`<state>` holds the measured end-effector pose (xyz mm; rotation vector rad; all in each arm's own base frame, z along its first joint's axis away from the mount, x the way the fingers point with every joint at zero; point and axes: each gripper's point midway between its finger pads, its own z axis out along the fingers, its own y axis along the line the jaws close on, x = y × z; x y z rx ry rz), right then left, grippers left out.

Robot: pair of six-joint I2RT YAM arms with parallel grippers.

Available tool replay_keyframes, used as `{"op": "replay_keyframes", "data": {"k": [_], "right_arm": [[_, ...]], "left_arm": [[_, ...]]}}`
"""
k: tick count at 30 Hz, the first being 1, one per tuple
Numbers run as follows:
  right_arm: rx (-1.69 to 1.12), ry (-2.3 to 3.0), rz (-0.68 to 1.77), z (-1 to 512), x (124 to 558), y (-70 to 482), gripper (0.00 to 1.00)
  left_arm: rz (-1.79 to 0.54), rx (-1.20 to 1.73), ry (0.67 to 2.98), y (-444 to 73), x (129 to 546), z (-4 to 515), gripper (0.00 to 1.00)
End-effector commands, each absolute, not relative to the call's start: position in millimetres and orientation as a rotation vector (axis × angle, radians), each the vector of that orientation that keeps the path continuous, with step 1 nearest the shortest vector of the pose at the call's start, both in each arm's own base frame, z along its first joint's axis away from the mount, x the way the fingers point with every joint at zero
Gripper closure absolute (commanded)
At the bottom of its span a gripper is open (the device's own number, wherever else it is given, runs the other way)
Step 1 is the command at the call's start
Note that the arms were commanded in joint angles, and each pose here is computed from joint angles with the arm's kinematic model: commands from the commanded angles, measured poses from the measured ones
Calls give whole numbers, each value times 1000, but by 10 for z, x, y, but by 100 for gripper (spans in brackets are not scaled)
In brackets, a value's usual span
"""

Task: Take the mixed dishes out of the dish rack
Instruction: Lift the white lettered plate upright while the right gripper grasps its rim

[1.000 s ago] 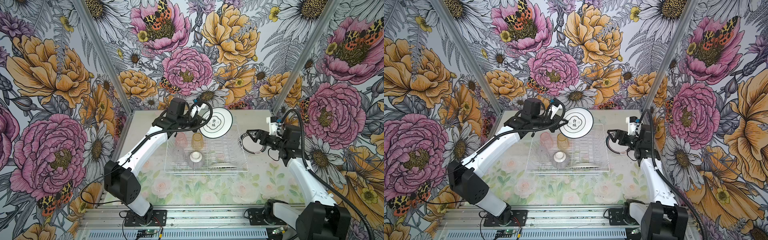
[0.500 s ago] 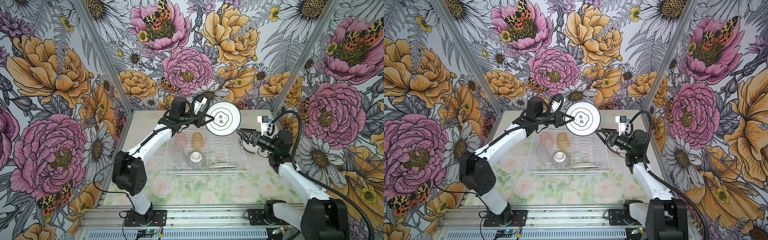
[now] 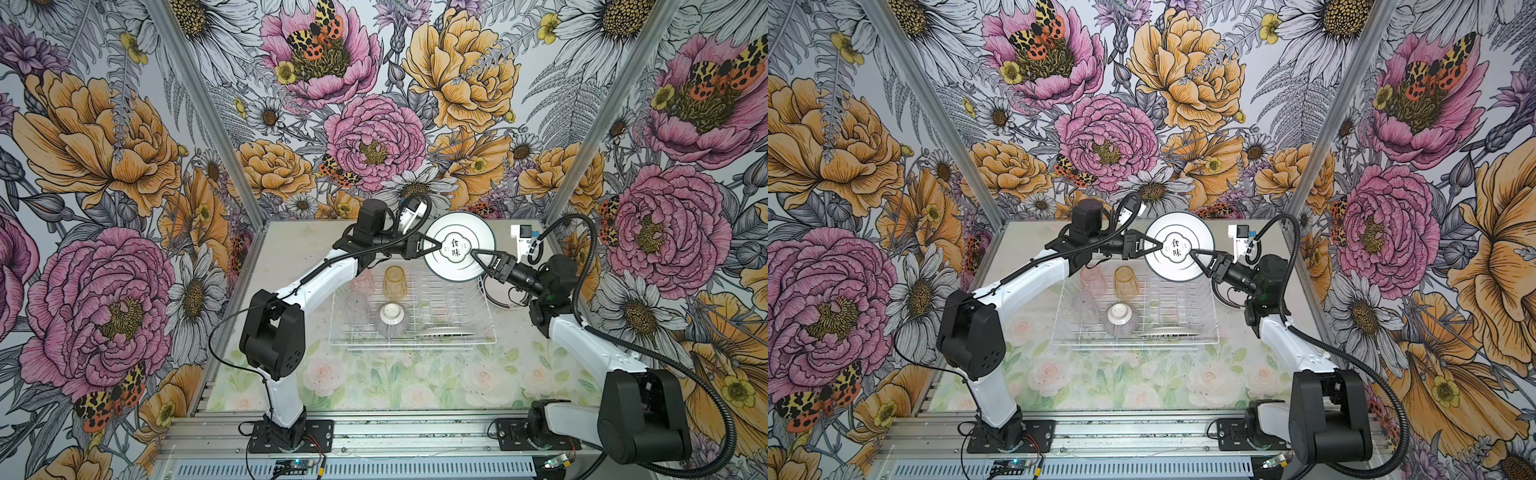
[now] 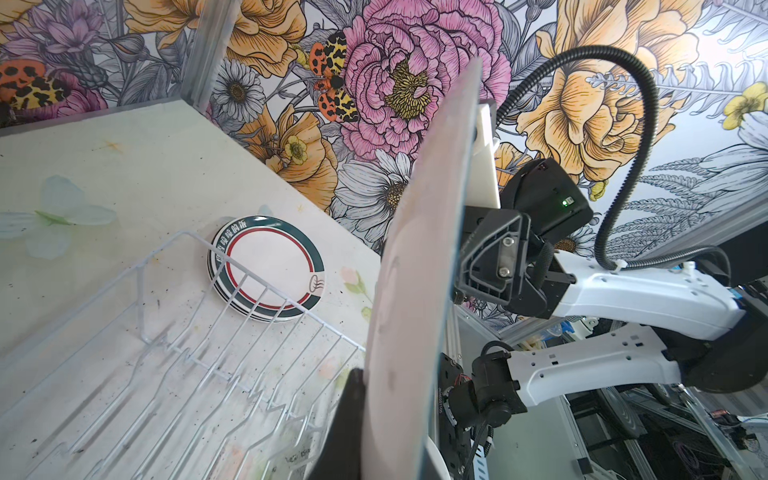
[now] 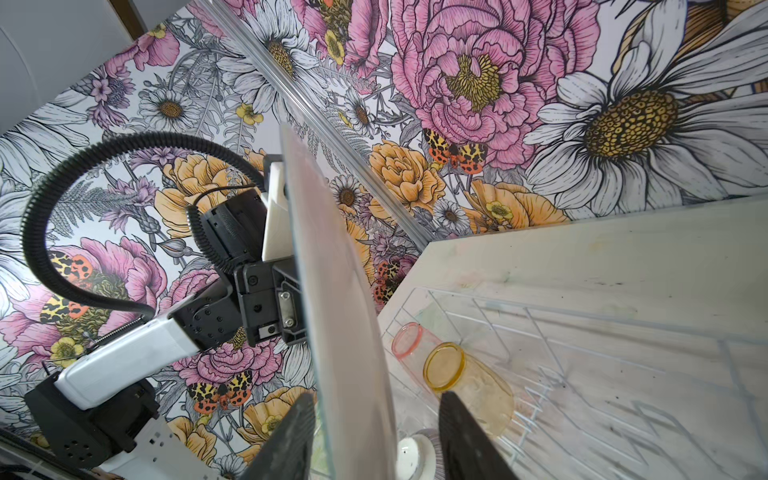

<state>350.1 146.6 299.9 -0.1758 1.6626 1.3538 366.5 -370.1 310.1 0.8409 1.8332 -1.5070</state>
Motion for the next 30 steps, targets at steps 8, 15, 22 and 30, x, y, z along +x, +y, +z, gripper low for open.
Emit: {"op": "replay_keyframes", "data": {"k": [8, 15, 22, 30], "right_arm": [[-206, 1562, 1388, 3254, 3603, 1523, 71], [-206, 1565, 1384, 3290, 3620, 1528, 100], [-172, 1601, 1324, 3297, 3667, 1461, 100], [-3, 1673, 1198, 3252, 3845, 994, 100]], "left_arm": [[-1593, 895, 1727, -3844, 3668, 3258, 91], [-1598, 886, 1732, -3852, 3686, 3241, 89], [-1532, 861, 1752, -3780, 3694, 3197, 51], [-1329, 903, 1851, -3558, 3598, 3069, 35]]}}
